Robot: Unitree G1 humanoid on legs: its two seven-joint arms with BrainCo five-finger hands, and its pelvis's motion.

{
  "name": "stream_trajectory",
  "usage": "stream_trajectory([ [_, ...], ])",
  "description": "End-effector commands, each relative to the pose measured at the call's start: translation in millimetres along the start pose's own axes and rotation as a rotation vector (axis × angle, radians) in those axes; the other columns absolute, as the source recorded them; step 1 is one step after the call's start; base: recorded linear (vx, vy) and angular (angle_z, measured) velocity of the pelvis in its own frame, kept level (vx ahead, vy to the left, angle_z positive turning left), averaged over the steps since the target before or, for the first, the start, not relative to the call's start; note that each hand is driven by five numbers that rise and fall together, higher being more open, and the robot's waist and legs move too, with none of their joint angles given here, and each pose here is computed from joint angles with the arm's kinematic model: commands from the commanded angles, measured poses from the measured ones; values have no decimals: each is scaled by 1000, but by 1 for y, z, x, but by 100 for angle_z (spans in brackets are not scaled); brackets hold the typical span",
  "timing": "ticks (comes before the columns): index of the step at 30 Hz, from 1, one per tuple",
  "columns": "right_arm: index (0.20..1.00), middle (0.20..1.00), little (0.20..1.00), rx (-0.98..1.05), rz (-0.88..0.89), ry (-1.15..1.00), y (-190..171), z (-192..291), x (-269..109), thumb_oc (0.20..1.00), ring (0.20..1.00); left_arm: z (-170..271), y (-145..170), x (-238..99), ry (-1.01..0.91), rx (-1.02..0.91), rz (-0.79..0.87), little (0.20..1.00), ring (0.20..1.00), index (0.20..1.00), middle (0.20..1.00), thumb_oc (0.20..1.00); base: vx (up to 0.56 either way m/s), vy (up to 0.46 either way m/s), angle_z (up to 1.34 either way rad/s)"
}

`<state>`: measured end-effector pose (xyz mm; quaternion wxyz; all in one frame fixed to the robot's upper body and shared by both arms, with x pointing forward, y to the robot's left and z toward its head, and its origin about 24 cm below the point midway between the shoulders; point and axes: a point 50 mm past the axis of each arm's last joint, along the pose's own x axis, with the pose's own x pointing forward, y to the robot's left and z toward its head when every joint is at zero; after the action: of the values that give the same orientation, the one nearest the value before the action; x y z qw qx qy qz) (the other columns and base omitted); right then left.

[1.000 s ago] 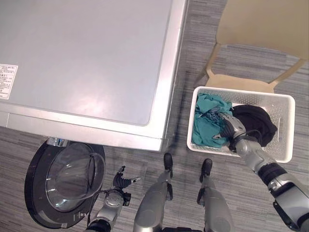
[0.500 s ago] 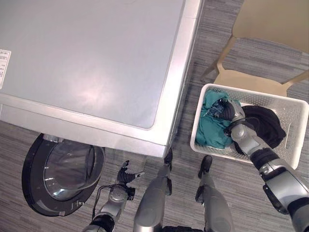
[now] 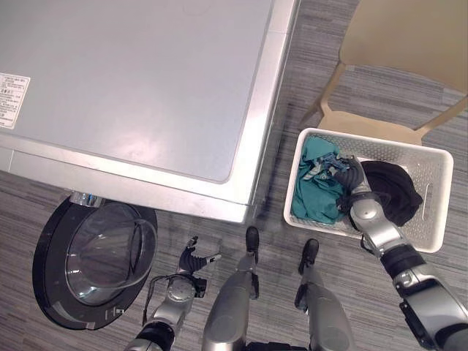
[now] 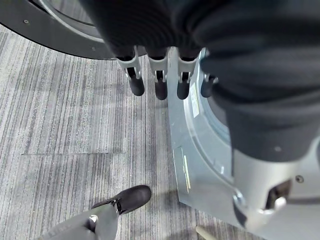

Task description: Grab the laundry basket,head to the washer,open it,put in the laundry and shut it.

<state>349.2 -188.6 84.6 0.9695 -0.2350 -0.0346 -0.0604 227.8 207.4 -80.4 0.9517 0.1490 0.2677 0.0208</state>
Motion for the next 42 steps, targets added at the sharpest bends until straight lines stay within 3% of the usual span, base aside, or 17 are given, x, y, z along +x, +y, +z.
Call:
stream_trajectory([
  [1, 200, 200, 200, 233, 57, -99, 14, 17, -11, 200, 200, -9, -1, -5, 31, -40, -5, 1000, 1000, 1000, 1000, 1000, 24, -37, 0],
  [5, 200, 200, 200, 381, 127, -131, 17, 18, -31, 200, 200, -14, 5, -10, 35, -60, 2, 1000, 1000, 1000, 1000, 1000, 56, -10, -1],
  [16, 200, 200, 200, 451, 292, -366, 3, 50, -78, 200, 200, -33, 24, -32, 51, -101, 42, 1000, 1000, 1000, 1000, 1000, 40, 62, -9],
  [26, 200, 200, 200, 454, 217, -557, -17, 80, -89, 200, 200, -7, 33, -22, -50, -74, 67, 1000, 1000, 1000, 1000, 1000, -200, -97, 33],
  [34, 200, 200, 200, 473, 232, -676, -18, 108, -85, 200, 200, 34, 19, -26, -251, -101, 6, 1000, 1000, 1000, 1000, 1000, -284, -217, 61],
  [42, 200, 200, 200, 450, 346, -855, -8, 148, -92, 200, 200, 119, -9, -44, -650, -29, -166, 1000, 1000, 1000, 1000, 1000, -170, -26, 78],
])
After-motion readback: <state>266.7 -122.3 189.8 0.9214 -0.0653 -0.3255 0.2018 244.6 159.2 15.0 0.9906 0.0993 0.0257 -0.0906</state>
